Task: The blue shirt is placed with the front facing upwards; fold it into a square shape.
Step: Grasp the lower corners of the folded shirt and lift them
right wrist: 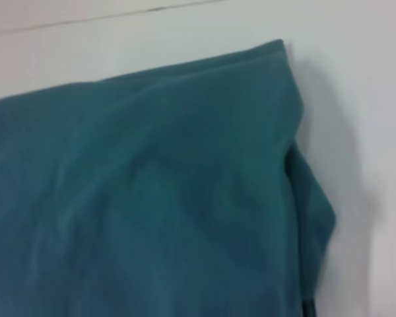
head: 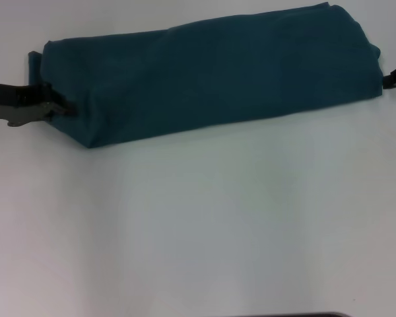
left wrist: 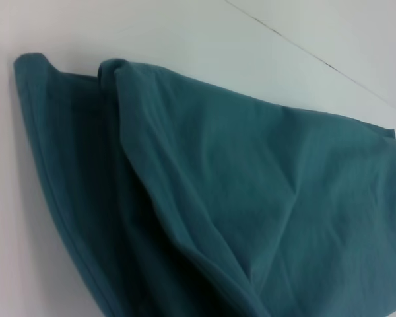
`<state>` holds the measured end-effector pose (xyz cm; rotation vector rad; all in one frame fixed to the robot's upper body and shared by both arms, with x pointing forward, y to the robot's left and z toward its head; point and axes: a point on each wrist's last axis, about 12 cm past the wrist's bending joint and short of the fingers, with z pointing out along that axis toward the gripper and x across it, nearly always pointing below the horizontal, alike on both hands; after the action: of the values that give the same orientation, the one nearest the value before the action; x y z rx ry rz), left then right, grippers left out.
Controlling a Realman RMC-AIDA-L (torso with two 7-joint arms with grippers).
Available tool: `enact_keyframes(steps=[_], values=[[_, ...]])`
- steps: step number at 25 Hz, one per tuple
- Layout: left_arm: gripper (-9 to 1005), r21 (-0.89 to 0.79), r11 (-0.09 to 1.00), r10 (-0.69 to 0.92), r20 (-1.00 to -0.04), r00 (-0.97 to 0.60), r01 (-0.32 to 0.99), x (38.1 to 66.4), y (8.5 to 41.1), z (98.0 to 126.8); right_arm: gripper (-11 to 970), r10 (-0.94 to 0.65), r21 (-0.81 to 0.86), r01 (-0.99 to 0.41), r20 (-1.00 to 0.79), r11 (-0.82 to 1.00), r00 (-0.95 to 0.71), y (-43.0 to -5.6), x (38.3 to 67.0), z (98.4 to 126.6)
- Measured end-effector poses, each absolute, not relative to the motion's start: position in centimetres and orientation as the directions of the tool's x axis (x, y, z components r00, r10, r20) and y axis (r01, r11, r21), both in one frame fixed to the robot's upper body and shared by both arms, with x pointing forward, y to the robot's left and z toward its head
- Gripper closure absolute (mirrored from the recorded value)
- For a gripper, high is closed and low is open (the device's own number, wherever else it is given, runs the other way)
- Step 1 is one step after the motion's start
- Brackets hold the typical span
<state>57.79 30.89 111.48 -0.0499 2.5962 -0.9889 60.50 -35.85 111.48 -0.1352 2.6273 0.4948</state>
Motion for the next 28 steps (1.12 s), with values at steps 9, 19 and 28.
enact_keyframes(steps=[9,19,28], values=[[980,-0.651,0.754,-0.159,-0.32,-0.934,0.095,57.8,30.9,111.5,960,0.022,0.359,-0.177,-0.487,0.916,-0.873,-37.1,60.2,112.5],[980,-0.651,0.753,-0.157,-0.321,-0.934,0.097,57.8,30.8,111.6,622,-0.012,0.315,-0.189,-0.489,0.93,-0.872,-36.4,60.3,110.9],[980,-0.654,0.75,-0.156,-0.318,-0.935,0.098,57.8,30.7,111.5,253,-0.027,0.306,-0.209,-0.507,0.929,-0.862,-35.6,60.6,110.7]])
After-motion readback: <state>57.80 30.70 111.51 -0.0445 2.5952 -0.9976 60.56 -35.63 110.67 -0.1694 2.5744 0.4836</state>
